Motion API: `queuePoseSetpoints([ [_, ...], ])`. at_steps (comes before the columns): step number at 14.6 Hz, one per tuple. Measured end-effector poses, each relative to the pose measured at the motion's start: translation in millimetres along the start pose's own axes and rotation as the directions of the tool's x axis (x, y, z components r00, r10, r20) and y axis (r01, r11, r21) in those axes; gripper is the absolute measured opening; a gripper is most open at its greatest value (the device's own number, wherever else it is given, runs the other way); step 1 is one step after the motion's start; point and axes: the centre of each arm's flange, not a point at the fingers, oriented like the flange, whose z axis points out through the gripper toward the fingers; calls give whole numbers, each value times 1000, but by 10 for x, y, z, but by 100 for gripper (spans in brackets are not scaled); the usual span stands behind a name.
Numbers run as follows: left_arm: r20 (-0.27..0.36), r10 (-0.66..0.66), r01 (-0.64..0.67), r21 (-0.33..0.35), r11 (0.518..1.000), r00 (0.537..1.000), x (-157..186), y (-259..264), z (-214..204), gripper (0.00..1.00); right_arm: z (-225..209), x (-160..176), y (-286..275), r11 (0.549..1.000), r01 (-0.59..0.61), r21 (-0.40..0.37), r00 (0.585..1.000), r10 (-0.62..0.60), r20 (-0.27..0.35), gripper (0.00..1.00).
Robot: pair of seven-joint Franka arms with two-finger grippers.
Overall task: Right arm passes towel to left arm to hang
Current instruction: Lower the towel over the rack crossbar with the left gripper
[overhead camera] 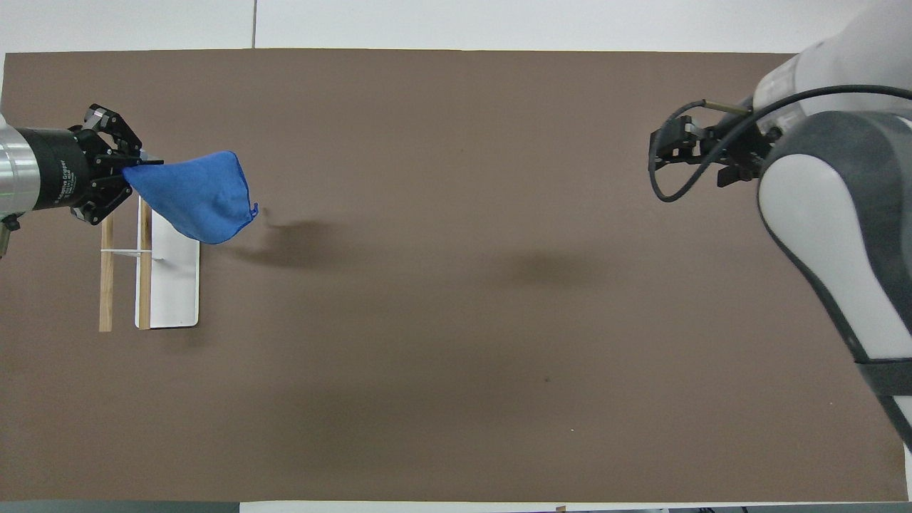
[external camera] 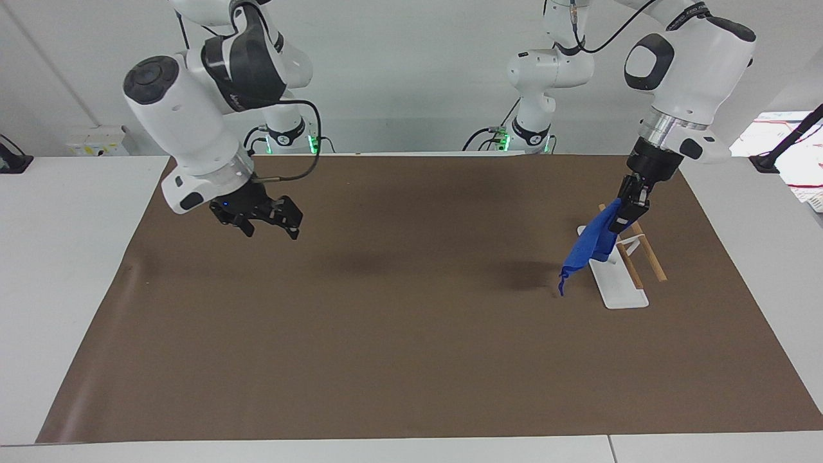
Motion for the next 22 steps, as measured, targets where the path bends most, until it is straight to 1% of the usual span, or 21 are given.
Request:
queuePoseSetpoints([
  [2, -18, -54, 54, -6, 999, 998, 76, -107, 30, 2, -327, -149, 400, 998, 5, -57, 1000, -5, 4, 100],
  [4, -35, -122, 122, -14, 992, 992, 130, -224, 63, 2, -662, -349, 799, 997, 40, -73, 999, -39, 14, 100],
  [6, -46, -204, 203, -18, 979, 978, 213, -333, 63, 2, -851, -498, 1113, 993, 79, -92, 997, -78, 20, 100],
  [8, -58, -299, 299, -22, 954, 952, 358, -435, 31, 2, -818, -552, 1217, 989, 93, -116, 995, -90, 34, 100],
  [10, -80, -374, 373, -29, 927, 924, 551, -545, -13, 2, -697, -559, 1240, 987, 102, -124, 994, -97, 45, 100],
  [13, -106, -446, 444, -41, 895, 889, 820, -699, -86, 2, -516, -597, 1421, 989, 86, -124, 995, -79, 55, 100],
  [16, -123, -498, 496, -47, 867, 859, 1007, -880, -119, 2, -523, -627, 1506, 989, 88, -121, 995, -83, 52, 100],
  [18, -137, -533, 528, -67, 846, 835, 1120, -1023, -130, 2, -537, -631, 1497, 988, 90, -122, 995, -85, 47, 100],
  [22, -161, -568, 551, -139, 823, 807, 1271, -1166, -168, 2, -533, -632, 1470, 988, 95, -122, 995, -90, 48, 100],
])
